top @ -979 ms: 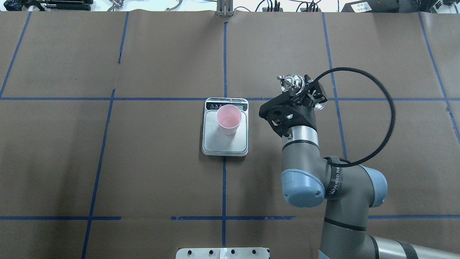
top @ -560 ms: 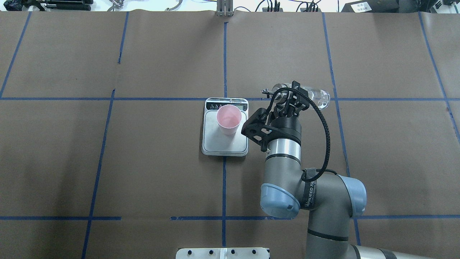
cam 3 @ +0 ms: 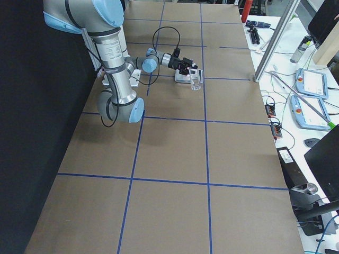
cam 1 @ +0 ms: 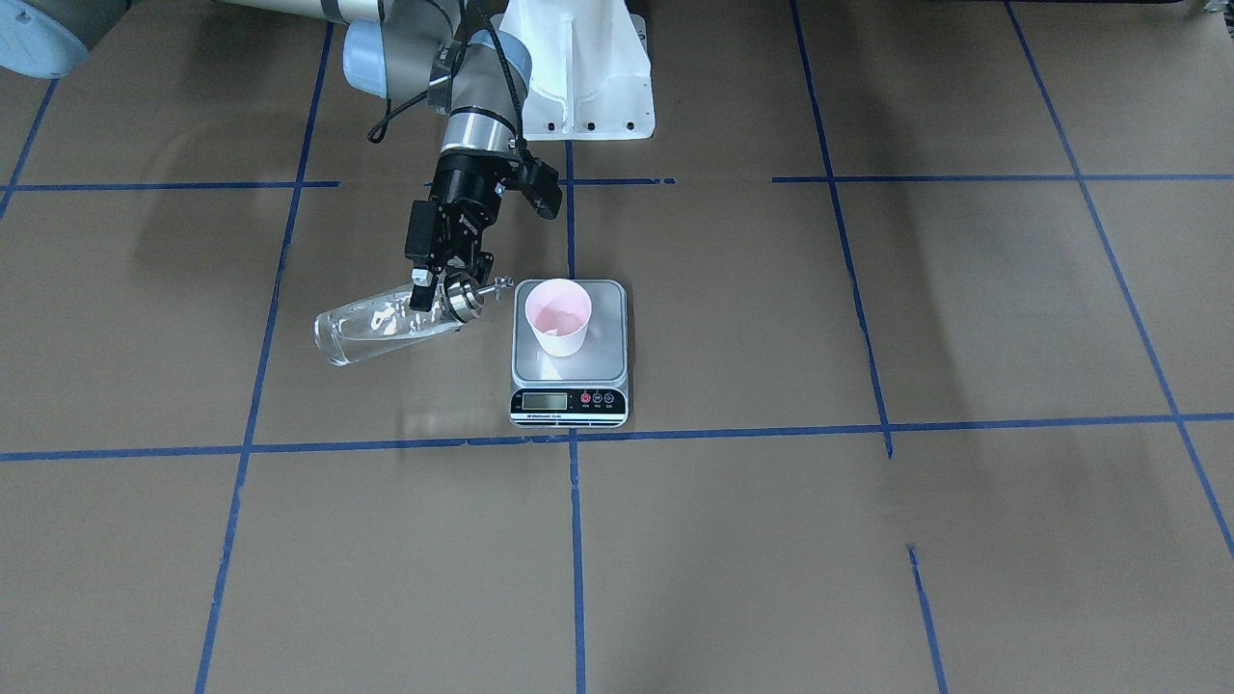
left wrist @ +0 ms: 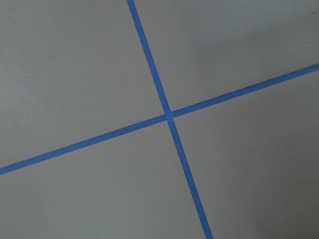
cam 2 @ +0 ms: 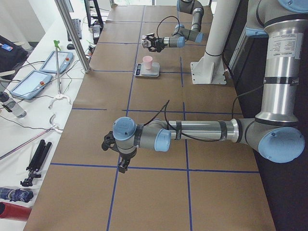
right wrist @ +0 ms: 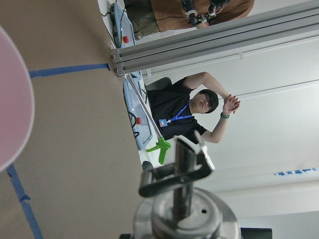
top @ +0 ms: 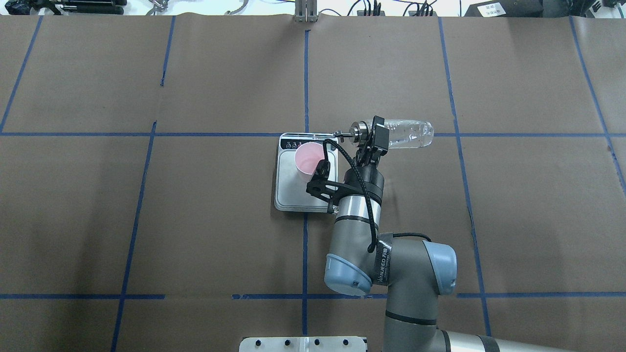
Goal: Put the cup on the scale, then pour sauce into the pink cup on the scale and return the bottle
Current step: 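Tilt the bottle with the right gripper to pour into the pink cup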
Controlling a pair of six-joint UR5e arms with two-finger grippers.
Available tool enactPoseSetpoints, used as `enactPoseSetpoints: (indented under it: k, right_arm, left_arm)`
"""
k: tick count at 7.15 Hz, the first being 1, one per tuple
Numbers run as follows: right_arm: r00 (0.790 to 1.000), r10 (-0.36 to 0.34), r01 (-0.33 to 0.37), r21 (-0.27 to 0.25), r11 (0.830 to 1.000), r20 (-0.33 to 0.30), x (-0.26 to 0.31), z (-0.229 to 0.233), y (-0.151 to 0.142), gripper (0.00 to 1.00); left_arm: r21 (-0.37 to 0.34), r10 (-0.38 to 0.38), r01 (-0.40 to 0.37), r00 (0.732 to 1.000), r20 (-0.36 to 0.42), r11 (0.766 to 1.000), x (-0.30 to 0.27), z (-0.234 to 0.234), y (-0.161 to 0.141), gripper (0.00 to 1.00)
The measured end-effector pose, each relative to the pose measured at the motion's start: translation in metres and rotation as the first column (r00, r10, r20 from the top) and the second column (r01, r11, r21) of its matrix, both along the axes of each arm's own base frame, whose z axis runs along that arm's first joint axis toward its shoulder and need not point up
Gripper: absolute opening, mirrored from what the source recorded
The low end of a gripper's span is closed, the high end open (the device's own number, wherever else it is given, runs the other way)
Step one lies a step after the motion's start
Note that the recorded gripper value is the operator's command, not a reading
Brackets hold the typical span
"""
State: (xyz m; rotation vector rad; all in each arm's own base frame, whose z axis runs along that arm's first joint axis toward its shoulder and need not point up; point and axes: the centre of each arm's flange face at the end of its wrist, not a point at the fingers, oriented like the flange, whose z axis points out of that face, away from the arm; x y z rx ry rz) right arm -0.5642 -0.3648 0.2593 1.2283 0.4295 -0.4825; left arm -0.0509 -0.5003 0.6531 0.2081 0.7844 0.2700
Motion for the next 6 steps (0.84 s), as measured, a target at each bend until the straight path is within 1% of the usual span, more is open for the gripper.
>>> enactPoseSetpoints:
  k: [2,3,5,6]
  right_arm:
    - [0.992,0.006,-0.002,0.032,0.999,-0.129,-0.0073,0.0102,-0.0016,0.0]
    - [0.985,0.009,-0.001,0.049,0.999,-0.174,-0.0099,0.012,-0.0004,0.0]
    - [0.972,0.012,0.005,0.072,0.997,-0.234,-0.0121,0.0096,0.0026,0.0]
    - [0.969,0.013,0.007,0.078,0.997,-0.248,-0.0129,0.0078,0.0039,0.0]
  left_arm:
    - [-0.003,0.0,0.0,1.0,0.0,1.0,0.0,0.0016,0.0002,1.0]
    - [-0.004,0.0,0.0,1.0,0.0,1.0,0.0,0.0022,0.0003,1.0]
    - [-0.006,0.0,0.0,1.0,0.0,1.0,0.0,0.0031,0.0004,1.0]
    - [-0.007,0.0,0.0,1.0,0.0,1.0,0.0,0.0034,0.0005,1.0]
